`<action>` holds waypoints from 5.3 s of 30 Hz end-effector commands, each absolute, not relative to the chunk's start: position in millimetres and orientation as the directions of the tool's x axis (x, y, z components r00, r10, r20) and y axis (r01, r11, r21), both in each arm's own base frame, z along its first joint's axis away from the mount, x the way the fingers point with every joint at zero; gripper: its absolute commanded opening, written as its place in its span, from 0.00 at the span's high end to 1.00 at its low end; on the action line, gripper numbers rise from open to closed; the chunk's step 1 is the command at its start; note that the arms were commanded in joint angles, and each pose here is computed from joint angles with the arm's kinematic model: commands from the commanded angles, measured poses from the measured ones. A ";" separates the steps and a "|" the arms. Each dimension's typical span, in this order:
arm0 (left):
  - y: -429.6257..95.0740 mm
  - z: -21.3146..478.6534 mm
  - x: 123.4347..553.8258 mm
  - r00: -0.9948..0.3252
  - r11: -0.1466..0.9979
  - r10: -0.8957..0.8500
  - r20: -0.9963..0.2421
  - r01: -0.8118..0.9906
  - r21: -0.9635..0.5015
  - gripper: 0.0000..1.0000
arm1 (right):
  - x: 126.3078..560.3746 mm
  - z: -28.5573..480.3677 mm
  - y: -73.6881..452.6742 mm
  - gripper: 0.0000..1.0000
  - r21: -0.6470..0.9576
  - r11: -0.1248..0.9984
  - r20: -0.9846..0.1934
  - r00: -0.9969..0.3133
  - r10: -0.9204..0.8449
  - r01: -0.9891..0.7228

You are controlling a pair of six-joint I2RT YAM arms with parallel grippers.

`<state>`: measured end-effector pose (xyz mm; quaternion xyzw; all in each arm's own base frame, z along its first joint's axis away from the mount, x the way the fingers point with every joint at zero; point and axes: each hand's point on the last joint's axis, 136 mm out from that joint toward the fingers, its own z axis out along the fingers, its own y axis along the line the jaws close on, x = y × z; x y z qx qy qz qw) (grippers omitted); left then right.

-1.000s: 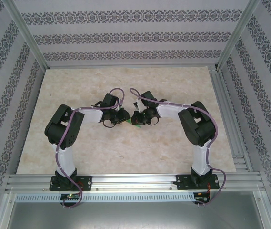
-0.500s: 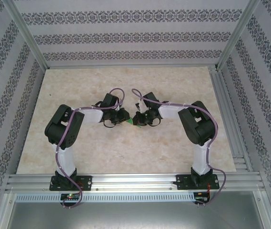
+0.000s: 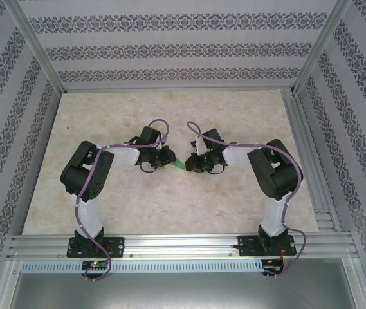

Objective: Fold a paper plane with a square sheet of paper (pick it up from the middle)
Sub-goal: Fold the wing for the fifth time at the center of the table.

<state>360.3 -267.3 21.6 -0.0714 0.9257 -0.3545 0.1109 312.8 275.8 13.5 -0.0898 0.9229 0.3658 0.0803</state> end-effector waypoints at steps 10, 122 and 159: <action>-245.1 -14.7 346.4 -0.971 0.813 -0.220 -0.094 -0.129 -0.568 0.81 | 318.3 79.7 285.6 0.90 0.674 0.669 -0.333 -0.937 -0.104 -0.313; -234.1 5.5 386.9 -0.957 0.815 -0.096 -0.273 0.082 -0.574 0.81 | 287.2 -51.7 235.8 0.99 0.434 0.891 -0.003 -0.989 -0.145 -0.132; -134.2 20.3 447.0 -0.911 0.877 -0.227 -0.344 -0.037 -0.480 0.81 | 285.4 -57.3 229.9 0.99 0.414 0.901 0.007 -0.990 -0.142 -0.126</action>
